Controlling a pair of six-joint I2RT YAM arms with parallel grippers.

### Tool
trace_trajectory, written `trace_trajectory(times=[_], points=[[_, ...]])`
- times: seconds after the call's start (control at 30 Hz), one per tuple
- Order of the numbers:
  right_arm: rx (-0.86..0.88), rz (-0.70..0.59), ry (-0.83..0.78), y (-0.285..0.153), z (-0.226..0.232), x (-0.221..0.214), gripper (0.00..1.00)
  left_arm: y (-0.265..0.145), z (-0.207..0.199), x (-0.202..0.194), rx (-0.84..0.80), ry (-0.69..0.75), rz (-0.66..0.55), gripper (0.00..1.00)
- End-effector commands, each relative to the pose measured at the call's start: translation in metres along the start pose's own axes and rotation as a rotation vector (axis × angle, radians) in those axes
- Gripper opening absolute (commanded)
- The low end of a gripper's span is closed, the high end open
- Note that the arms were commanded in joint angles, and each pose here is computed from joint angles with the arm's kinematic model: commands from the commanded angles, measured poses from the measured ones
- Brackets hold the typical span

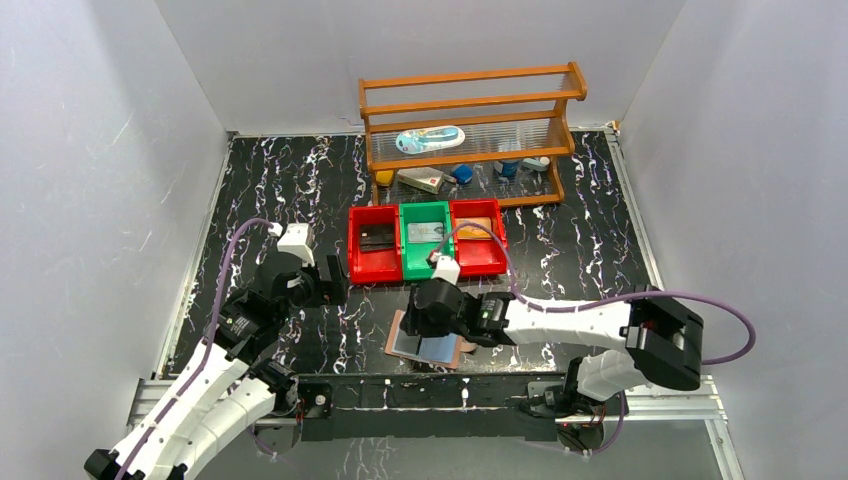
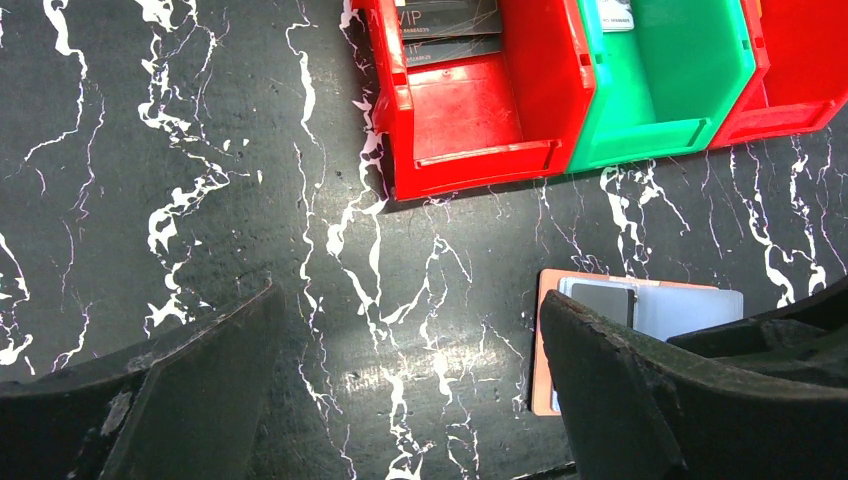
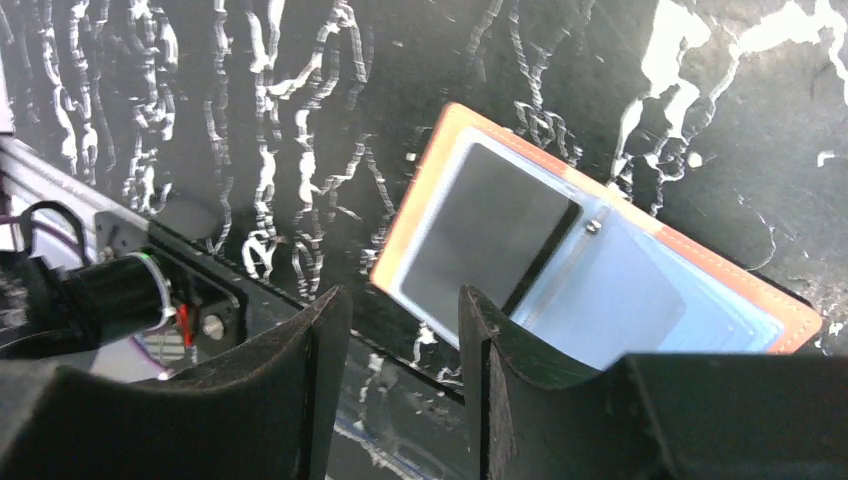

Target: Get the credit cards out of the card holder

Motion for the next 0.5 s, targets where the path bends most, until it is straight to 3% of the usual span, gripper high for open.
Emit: trace_trajectory(times=[0.0, 0.3, 0.47], points=[[-0.024, -0.009, 0.195, 0.020, -0.031, -0.022, 0.51, -0.003, 0.001, 0.005, 0.009, -0.004, -0.014, 0.99], [0.012, -0.008, 0.387, 0.030, -0.083, -0.045, 0.42, -0.001, -0.005, 0.004, -0.055, 0.015, 0.005, 0.98], [0.042, -0.023, 0.391, 0.027, -0.084, -0.043, 0.37, -0.002, -0.023, 0.002, -0.243, 0.019, -0.008, 0.94]])
Point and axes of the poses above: each gripper's point midway between its finger pads, its own y axis out along the fingers, its own z axis along the line the jaws close on, x = y × z, the point moved 8 cm from there along -y, back along the fingers, and after that the axes turned 11 degrees about y, right-handed, at the moved point
